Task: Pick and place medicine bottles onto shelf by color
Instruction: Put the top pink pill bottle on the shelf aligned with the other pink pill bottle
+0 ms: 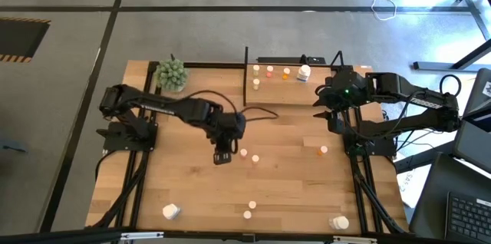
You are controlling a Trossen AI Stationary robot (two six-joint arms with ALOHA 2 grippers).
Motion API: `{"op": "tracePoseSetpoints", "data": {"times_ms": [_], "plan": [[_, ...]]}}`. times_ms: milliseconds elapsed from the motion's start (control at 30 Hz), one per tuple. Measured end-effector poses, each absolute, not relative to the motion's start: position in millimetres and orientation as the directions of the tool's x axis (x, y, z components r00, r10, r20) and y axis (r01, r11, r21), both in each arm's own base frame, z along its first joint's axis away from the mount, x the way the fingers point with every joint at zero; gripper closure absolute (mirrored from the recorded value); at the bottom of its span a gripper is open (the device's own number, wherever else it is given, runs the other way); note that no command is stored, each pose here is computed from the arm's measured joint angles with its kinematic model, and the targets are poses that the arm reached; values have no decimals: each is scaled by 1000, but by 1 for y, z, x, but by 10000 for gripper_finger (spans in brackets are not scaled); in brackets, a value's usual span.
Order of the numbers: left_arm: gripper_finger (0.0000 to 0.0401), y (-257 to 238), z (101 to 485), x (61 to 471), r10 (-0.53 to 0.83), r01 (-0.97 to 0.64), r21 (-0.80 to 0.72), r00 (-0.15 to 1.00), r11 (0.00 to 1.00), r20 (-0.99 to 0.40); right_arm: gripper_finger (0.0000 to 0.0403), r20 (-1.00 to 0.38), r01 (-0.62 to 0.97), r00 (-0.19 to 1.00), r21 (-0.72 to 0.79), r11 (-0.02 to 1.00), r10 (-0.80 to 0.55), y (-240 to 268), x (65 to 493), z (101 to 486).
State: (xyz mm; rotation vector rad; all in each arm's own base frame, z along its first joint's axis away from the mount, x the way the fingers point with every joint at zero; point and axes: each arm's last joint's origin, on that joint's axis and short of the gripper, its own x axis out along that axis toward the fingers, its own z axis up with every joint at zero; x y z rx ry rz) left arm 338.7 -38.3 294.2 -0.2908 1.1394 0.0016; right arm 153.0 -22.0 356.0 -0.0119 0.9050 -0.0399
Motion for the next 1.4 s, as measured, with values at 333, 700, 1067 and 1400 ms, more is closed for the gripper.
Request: {"op": "tracePoseSetpoints", "data": {"times_ms": [333, 700, 1067, 1400], "plan": [[247, -62, 295, 282, -32, -256, -236, 613, 937, -789, 221, -760, 34, 648, -30, 999, -45, -22, 156, 358], [247, -71, 236, 242, -31, -163, -296, 832, 941, -554, 221, -687, 39, 725, -41, 998, -57, -24, 164, 366], [247, -68, 164, 242, 25, -189, -307, 883, 933, -468, 221, -668, 42, 742, -43, 998, -60, -24, 165, 367], [247, -77, 122, 270, 32, -172, -262, 885, 950, -465, 221, -668, 42, 742, -43, 998, -60, -24, 165, 367]]}}
